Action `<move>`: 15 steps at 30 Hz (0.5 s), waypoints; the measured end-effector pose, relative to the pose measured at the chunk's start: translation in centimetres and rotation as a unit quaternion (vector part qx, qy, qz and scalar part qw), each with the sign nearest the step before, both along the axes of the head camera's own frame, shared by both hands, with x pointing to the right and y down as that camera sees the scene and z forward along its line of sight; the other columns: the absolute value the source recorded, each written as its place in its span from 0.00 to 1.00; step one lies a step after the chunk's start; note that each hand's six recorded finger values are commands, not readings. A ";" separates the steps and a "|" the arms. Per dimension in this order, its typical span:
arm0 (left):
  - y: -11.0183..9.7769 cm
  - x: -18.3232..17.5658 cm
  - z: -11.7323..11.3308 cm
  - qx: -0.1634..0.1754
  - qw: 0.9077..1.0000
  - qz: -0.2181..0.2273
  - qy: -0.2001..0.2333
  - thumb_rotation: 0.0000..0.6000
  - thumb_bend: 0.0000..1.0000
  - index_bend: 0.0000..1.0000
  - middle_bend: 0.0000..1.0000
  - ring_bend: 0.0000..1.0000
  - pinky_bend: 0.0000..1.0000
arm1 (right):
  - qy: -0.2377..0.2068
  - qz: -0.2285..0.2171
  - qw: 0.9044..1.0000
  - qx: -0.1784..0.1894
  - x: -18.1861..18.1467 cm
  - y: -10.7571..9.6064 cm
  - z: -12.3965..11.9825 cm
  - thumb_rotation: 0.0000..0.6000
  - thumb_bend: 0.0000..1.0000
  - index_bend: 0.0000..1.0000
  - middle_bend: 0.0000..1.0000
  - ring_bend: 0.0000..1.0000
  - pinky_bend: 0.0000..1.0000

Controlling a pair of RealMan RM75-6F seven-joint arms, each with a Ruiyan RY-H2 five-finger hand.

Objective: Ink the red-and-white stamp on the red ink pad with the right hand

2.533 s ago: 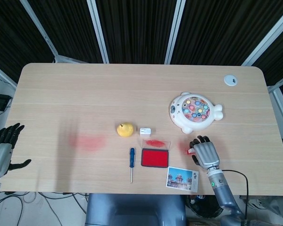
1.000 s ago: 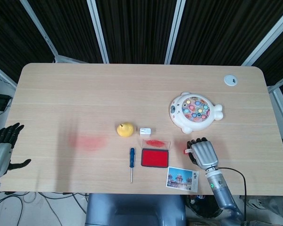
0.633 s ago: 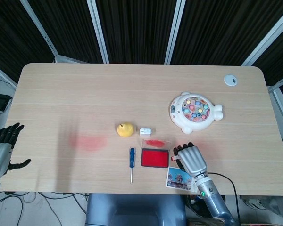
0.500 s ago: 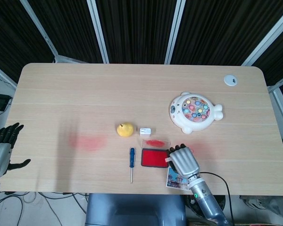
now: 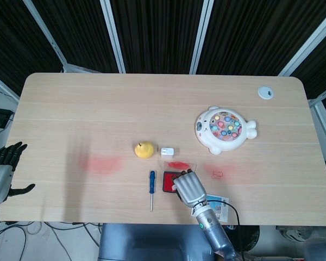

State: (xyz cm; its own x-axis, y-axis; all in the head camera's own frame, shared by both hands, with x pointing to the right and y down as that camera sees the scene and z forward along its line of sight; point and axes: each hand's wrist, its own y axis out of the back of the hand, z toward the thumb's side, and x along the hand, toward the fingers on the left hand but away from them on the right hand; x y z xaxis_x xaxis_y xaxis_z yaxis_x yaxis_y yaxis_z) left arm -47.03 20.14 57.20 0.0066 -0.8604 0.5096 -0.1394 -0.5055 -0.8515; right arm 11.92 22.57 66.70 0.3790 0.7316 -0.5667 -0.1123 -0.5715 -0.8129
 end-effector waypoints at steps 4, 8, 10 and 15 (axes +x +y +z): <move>0.0 0.0 0.0 -0.001 1.000 -0.001 0.001 1.00 0.00 0.00 0.00 0.00 0.00 | 0.004 0.001 1.000 -0.002 -0.6 0.0 0.6 1.00 0.63 0.76 0.62 0.49 0.46; 0.0 0.0 0.1 -0.004 1.000 -0.001 0.002 1.00 0.00 0.00 0.00 0.00 0.00 | 0.005 0.002 1.000 -0.004 -1.0 0.0 1.0 1.00 0.63 0.76 0.62 0.49 0.46; 0.0 0.0 0.1 -0.005 1.000 -0.001 0.002 1.00 0.00 0.00 0.00 0.00 0.00 | 0.006 0.003 1.000 -0.005 -1.1 0.0 1.2 1.00 0.63 0.76 0.62 0.49 0.46; 0.0 0.0 0.1 -0.007 1.000 -0.002 0.003 1.00 0.00 0.00 0.00 0.00 0.00 | 0.003 0.007 1.000 -0.006 -1.5 0.0 1.5 1.00 0.63 0.76 0.62 0.49 0.46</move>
State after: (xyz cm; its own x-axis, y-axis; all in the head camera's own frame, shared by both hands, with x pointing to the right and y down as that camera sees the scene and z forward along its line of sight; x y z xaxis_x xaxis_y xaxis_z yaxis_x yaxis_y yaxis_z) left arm -47.00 20.13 57.34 0.0053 -0.8537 0.5207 -0.1466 -0.5158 -0.8441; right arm 10.45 22.61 68.19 0.3649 0.7300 -0.5778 -0.1088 -0.5830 -0.8052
